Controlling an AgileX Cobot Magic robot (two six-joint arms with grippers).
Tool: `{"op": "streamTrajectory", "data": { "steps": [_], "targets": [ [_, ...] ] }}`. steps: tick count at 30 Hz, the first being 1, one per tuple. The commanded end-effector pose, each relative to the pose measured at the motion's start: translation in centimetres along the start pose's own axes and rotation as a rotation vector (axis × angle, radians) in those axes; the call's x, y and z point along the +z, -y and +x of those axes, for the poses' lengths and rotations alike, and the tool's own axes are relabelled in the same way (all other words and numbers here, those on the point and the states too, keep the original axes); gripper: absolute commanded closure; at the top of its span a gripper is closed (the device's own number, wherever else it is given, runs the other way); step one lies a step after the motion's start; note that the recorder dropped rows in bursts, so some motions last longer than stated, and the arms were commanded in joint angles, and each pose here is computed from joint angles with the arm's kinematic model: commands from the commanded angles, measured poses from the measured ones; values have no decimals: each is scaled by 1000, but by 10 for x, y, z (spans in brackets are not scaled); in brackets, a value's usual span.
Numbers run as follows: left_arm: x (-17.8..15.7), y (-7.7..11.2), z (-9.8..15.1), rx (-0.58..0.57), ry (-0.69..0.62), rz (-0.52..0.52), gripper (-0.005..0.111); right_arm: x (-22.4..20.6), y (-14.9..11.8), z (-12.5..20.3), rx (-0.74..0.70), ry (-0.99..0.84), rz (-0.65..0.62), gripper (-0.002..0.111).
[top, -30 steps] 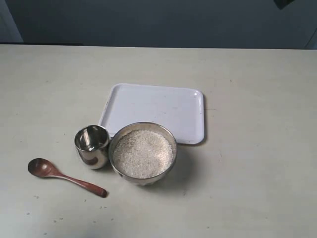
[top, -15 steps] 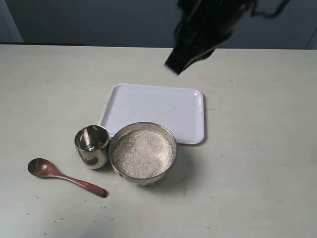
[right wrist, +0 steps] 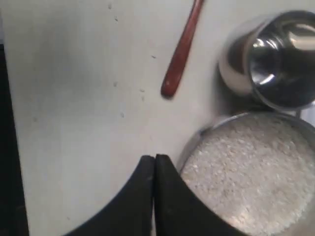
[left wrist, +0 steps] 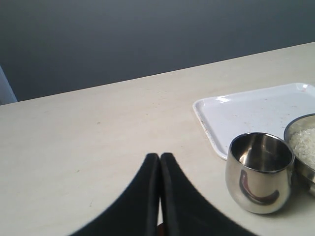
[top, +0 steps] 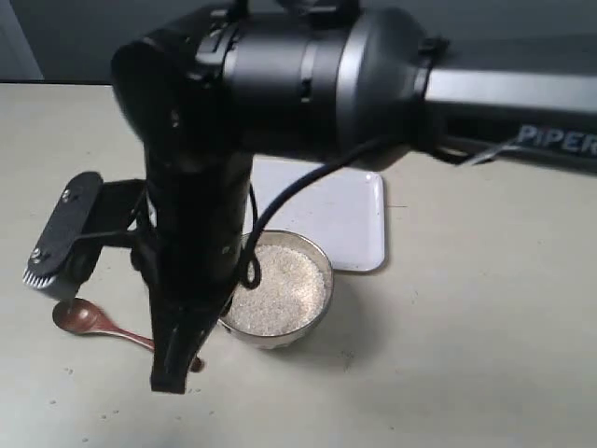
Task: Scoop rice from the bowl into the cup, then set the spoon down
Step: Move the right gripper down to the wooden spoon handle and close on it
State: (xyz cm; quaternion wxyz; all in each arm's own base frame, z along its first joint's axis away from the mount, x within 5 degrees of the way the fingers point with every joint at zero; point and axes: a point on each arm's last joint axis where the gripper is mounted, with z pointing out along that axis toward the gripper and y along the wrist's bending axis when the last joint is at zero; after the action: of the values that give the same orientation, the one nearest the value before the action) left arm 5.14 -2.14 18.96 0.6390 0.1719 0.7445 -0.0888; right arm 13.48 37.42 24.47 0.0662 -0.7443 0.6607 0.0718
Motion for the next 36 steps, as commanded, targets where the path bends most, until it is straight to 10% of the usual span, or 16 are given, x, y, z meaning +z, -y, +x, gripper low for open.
{"op": "streamTrajectory", "data": {
  "steps": [1,13,36],
  "targets": [
    [-1,0,-2,0,19,1,106,7,-15,-14,-57,39,19,108],
    [-1,0,-2,0,19,1,106,53,-18,-33,-60,92,18,63],
    [-1,0,-2,0,19,1,106,110,-7,-27,-122,-43,60,63]
  ]
}}
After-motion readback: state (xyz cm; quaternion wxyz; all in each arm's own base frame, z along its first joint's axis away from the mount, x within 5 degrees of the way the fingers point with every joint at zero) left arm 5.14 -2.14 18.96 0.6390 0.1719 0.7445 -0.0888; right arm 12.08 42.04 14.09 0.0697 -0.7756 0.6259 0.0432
